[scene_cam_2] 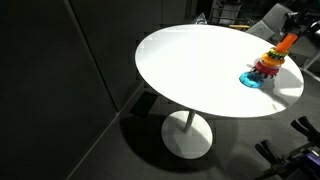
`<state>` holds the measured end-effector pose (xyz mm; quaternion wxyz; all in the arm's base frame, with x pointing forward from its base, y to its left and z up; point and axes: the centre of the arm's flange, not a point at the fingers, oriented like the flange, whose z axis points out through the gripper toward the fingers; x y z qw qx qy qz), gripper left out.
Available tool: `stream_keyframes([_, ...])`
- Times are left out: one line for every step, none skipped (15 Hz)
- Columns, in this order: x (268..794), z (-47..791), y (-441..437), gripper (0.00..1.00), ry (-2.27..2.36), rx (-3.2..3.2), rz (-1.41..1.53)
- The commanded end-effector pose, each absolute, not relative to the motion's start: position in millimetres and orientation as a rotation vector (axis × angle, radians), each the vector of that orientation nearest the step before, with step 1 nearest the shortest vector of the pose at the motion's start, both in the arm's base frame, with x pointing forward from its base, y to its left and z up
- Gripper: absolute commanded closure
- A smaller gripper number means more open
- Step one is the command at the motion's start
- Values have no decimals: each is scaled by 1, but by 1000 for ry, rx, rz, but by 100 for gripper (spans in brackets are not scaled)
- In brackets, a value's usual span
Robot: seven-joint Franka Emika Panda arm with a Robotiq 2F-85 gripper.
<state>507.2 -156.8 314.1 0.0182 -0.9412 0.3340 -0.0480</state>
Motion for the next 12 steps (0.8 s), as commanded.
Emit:
stream_keyframes([502,325,-139,81,990,-2920,-145])
stream_keyframes([502,324,-134,81,977,-2925,-142])
stream_keyframes([504,323,-128,81,962,-2932,-141])
stream_keyframes([505,322,-123,81,949,-2937,-139])
stream_keyframes([505,322,-118,81,933,-2942,-137])
stream_keyframes([506,322,-113,81,919,-2947,-136])
stream_keyframes([506,321,-108,81,906,-2953,-137])
stream_keyframes([506,321,-105,81,896,-2958,-136])
stream_keyframes([506,322,-104,81,890,-2962,-135])
stream_keyframes([505,322,-104,81,886,-2965,-134])
stream_keyframes([504,322,-104,81,884,-2970,-132])
stream_keyframes([502,322,-105,81,883,-2977,-131])
